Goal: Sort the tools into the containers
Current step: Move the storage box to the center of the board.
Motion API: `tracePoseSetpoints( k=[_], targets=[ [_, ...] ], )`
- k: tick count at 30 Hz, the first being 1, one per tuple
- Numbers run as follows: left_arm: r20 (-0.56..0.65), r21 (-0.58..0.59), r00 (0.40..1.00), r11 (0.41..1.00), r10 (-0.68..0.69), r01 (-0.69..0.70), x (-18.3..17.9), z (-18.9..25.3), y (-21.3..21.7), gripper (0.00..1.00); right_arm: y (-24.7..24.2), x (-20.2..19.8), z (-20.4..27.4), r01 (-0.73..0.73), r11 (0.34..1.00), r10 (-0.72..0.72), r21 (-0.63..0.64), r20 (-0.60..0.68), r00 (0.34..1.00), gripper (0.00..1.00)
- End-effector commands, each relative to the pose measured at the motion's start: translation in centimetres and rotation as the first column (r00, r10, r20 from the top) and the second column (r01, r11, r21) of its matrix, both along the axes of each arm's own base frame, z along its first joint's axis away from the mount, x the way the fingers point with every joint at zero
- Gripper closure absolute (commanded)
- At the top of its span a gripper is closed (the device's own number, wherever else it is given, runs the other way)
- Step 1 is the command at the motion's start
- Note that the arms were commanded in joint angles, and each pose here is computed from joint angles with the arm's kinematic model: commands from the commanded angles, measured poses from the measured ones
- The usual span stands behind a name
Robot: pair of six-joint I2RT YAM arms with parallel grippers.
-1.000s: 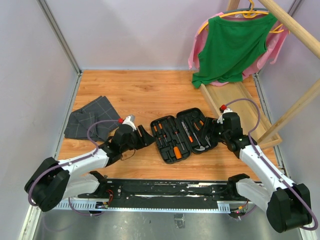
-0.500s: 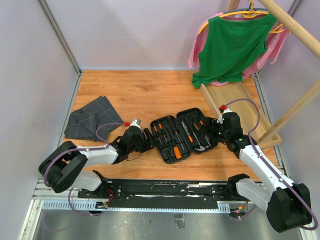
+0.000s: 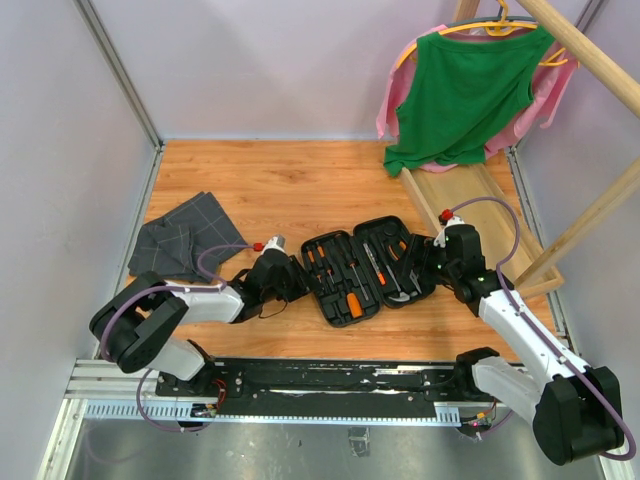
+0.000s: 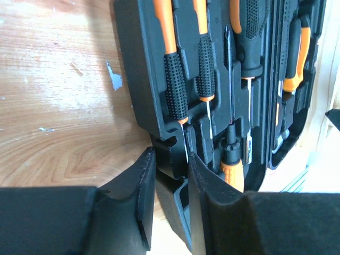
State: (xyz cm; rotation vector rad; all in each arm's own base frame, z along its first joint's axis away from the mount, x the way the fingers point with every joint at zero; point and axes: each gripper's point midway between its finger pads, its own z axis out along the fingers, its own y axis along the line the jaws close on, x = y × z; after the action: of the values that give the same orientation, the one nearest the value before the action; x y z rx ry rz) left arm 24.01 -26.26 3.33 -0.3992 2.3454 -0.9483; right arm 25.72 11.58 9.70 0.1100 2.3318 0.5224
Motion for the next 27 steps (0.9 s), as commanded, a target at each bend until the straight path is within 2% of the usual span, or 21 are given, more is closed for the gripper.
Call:
tracePoseSetpoints(
  k=[1,8,13,20,23,27],
  targets=[
    [0.028,0.07,0.999,0.997,0.024,-0.025,0.7,-0.2,0.9,0.81,-0.7,0.1,-0.2,0.024,1.0,-0.024,-0.006,-0.001,1.0,0.06],
    [0.048,0.135,0.998,0.99,0.033,-0.039,1.2,-0.5,4.2,0.9,-1.1,0.0,-0.5,0.041,0.999,-0.041,-0.018,-0.005,0.999,0.05],
    [0.07,0.192,0.997,0.98,0.031,-0.044,1.4,-0.5,7.4,0.9,-1.4,0.4,-0.1,0.074,0.997,-0.073,-0.013,0.019,0.997,0.0],
    [0.075,0.216,0.997,0.976,0.007,-0.023,1.3,-0.3,9.7,0.91,-0.8,1.5,0.6,0.098,0.994,-0.102,0.053,0.071,0.992,0.02],
    [0.091,0.205,0.996,0.978,0.008,-0.026,1.7,0.3,10.1,0.91,0.1,1.6,0.9,0.025,0.997,-0.031,0.067,0.094,0.995,0.02],
    [0.116,0.212,0.993,0.977,-0.015,-0.01,2.3,1.3,9.8,0.89,1.5,1.1,0.1,-0.06,0.991,0.056,0.121,0.04,0.998,0.02]
  ],
)
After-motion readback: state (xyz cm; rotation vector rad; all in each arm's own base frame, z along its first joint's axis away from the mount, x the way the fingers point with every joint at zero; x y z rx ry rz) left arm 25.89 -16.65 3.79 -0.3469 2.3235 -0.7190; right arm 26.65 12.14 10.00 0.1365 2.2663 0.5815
